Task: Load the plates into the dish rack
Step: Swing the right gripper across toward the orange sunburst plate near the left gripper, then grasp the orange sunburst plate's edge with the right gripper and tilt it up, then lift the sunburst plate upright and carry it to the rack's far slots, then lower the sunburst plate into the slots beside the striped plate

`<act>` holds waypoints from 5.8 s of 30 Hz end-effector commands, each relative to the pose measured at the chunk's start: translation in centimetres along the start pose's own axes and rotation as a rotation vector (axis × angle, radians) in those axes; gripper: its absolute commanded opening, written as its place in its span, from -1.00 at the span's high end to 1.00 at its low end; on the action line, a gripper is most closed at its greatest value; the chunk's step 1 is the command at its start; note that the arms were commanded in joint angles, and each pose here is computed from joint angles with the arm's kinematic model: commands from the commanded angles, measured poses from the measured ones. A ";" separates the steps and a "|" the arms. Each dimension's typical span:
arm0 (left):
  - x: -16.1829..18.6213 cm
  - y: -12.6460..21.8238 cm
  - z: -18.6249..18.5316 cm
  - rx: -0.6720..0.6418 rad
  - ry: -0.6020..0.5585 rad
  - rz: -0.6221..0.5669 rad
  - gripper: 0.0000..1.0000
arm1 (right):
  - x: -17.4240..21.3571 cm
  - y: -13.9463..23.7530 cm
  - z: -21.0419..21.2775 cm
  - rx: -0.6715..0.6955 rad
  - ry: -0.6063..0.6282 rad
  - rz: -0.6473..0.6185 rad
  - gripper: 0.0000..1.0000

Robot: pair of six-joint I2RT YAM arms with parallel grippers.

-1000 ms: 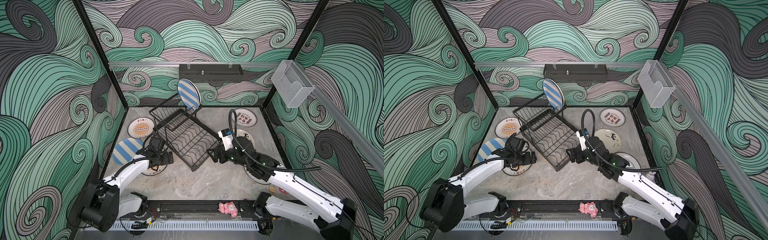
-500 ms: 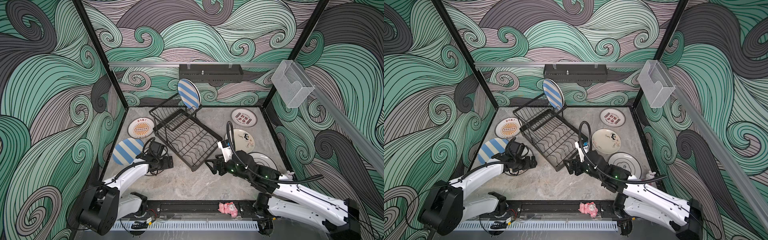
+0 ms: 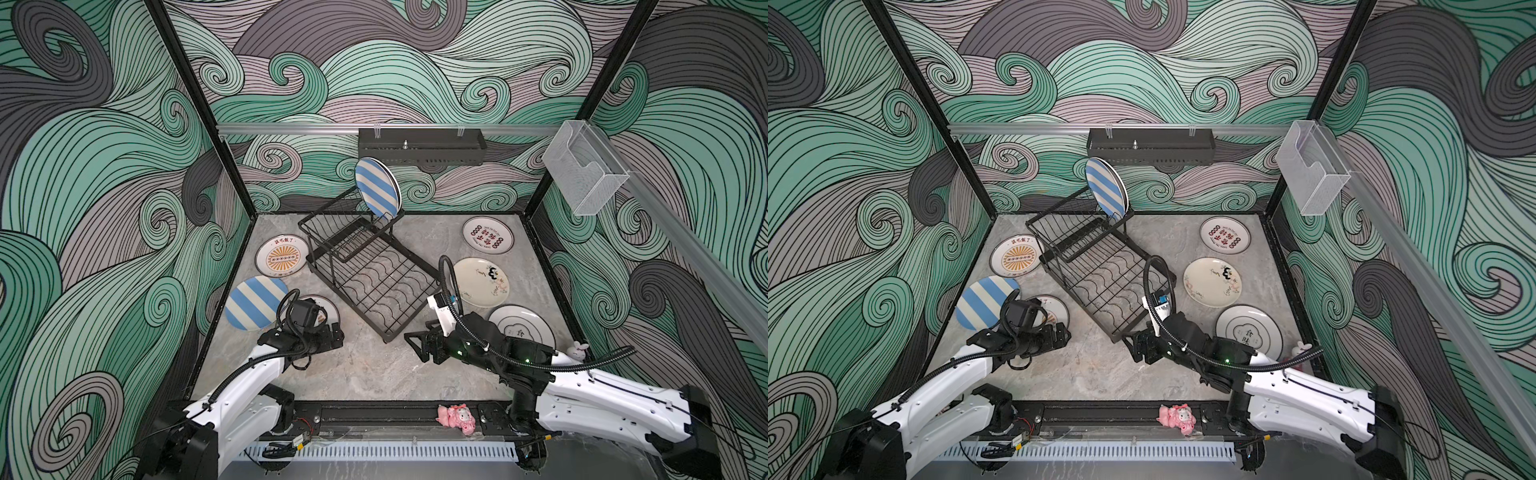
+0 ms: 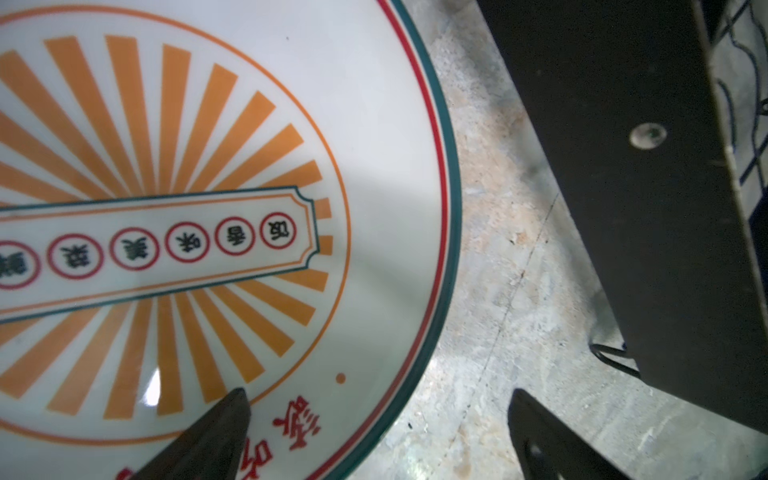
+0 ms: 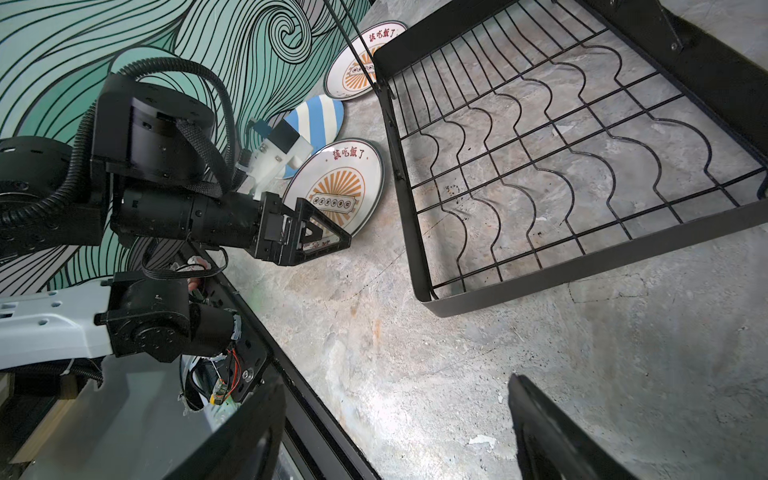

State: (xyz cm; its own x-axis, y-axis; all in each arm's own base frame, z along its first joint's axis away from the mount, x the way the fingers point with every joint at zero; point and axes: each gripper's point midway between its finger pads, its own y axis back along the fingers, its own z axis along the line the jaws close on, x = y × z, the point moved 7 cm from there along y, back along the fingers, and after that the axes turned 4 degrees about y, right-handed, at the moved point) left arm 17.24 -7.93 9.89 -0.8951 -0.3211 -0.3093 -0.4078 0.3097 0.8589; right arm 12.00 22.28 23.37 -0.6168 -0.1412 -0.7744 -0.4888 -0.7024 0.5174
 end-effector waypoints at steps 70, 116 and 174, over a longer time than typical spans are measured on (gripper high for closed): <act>-4.2 7.2 0.6 0.066 0.179 -0.376 -0.97 | 10.4 -24.5 4.9 0.038 -0.582 0.247 -0.11; -6.7 13.2 -5.0 0.242 -0.099 -0.319 -0.97 | 2.6 -13.3 4.0 0.136 -0.265 0.000 1.00; -10.9 11.5 -6.6 0.228 -0.255 -0.272 -0.97 | -32.8 -2.1 -1.6 0.793 0.486 -0.531 1.00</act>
State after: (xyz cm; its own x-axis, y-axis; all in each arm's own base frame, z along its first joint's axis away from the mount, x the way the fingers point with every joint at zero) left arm 23.47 -7.15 25.34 -0.7622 -0.1953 -0.6172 -0.6275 0.4571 0.6303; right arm 33.92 27.73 44.48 -0.0487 -0.4169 -0.9077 -0.9796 -0.1575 0.1248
